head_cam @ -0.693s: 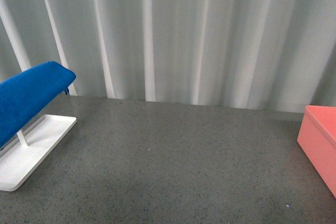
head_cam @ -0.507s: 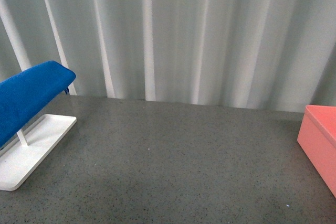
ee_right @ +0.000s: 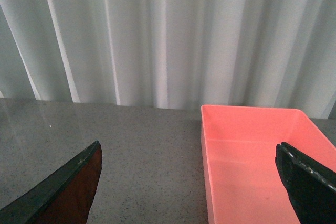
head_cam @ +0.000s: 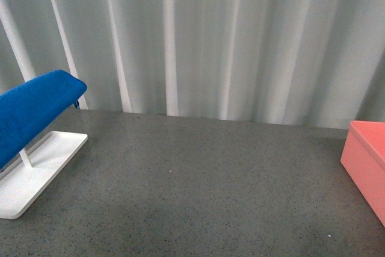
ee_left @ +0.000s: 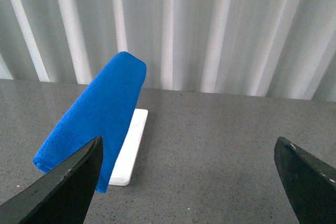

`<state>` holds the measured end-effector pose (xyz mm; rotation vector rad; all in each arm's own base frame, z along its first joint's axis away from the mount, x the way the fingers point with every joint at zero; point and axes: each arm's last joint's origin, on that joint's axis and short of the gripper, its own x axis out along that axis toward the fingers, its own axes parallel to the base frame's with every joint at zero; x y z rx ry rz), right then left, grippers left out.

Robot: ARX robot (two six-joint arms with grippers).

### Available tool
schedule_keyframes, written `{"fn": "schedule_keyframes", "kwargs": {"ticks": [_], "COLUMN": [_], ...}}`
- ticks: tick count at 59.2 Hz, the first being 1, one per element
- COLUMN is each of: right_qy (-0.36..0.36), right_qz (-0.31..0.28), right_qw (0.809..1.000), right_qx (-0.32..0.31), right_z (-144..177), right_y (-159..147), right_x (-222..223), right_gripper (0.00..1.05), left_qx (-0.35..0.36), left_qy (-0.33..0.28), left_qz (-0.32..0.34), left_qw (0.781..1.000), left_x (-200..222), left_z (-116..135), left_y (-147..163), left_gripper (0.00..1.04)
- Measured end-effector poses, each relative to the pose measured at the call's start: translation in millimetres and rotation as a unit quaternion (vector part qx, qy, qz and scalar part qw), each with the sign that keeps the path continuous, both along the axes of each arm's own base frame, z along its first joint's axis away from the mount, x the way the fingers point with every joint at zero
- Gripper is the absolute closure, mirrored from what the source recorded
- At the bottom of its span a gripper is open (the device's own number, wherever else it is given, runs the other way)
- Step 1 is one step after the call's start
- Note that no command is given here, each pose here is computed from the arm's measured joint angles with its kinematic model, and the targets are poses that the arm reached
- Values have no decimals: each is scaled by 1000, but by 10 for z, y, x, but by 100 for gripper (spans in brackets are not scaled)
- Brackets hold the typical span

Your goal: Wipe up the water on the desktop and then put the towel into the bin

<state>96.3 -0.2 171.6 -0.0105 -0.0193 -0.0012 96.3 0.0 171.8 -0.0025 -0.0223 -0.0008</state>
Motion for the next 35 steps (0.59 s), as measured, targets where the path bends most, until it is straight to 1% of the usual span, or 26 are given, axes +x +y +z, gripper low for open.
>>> {"fn": "schedule_keyframes", "kwargs": {"ticks": [1,3,4,6,9,11,13,15,16,18,19,23,24,27,30,35], "right_qy": [0,0,0,0,0,0,0,0,0,0,0,0,0,0,0,0], "right_qz": [0,0,-1,1,1,1,1,1,1,1,1,1,1,2,1,1], "right_qw": [1000,1000,1000,1000,1000,1000,1000,1000,1000,1000,1000,1000,1000,1000,1000,1000], "right_qx": [0,0,0,0,0,0,0,0,0,0,0,0,0,0,0,0], "right_z": [0,0,0,0,0,0,0,0,0,0,0,0,0,0,0,0], "right_y": [0,0,0,1,1,1,1,1,1,1,1,1,1,1,1,1], "right_x": [0,0,0,0,0,0,0,0,0,0,0,0,0,0,0,0], "right_gripper": [7,7,7,7,7,7,7,7,7,7,7,7,7,7,7,7], "left_qx": [6,27,35,38,31,28,34,55,61,79,82,98,101,113,120,132], "left_qy": [18,96,117,197,257,264,256,233,227,199,192,156,155,160,178,228], "left_qz": [-9,-45,-63,-103,-131,-141,-143,-138,-135,-124,-123,-132,-132,-130,-137,-137], "left_qw": [1000,994,991,974,957,954,956,961,963,969,970,974,974,972,967,955], "left_x": [7,7,7,16,44,85,143,247,278,409,447,775,823,1130,1408,1936], "left_z": [-13,-11,-3,34,110,179,286,459,505,703,754,1115,1155,1340,1435,1488], "left_y": [1,5,3,8,19,23,29,35,36,37,36,8,5,-32,-74,-168], "left_gripper": [7,7,7,7,7,7,7,7,7,7,7,7,7,7,7,7]}}
